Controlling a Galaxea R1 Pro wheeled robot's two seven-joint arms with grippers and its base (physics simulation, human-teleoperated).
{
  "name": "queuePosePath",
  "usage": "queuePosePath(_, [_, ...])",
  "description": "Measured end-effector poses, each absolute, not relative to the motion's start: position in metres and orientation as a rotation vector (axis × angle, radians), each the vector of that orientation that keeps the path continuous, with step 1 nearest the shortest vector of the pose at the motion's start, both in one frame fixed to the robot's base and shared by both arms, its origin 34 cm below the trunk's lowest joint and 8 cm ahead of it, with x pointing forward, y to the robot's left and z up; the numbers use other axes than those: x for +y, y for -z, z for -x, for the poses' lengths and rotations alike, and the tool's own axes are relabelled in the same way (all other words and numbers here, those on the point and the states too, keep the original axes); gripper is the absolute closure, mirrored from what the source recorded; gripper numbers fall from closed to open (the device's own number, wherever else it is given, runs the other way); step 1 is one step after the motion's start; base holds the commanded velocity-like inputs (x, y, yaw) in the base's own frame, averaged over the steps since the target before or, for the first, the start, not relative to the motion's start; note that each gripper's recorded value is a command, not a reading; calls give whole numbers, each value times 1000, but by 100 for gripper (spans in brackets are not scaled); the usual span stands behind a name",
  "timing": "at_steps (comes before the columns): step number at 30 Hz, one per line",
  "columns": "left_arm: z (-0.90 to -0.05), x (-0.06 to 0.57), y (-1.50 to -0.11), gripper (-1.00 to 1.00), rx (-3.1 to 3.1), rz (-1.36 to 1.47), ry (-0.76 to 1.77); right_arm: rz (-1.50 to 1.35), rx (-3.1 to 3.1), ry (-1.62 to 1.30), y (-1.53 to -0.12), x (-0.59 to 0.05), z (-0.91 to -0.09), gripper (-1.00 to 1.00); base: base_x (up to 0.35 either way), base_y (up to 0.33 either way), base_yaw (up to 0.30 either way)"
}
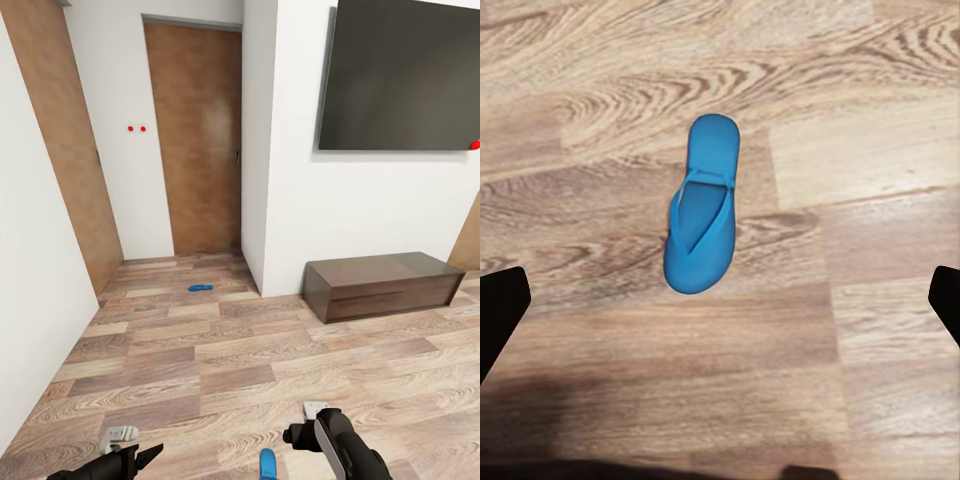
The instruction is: In the bedroom, move the book from the bed onto either nightstand, and place the two sandals side by side next to the bed.
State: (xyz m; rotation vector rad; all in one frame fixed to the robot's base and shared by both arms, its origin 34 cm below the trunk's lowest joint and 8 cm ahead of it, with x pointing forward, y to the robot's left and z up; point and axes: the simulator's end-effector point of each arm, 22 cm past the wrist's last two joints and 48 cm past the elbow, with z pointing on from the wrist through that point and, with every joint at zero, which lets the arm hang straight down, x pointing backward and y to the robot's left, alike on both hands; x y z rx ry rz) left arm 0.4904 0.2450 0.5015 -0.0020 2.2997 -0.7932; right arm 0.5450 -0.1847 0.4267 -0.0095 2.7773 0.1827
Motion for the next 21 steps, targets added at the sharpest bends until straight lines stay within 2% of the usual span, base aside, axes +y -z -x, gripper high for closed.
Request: queuePosePath(21, [-480, 245, -456, -100, 2299, 1, 793, 9, 2777, -178, -381, -185, -535, -100, 0, 0, 0])
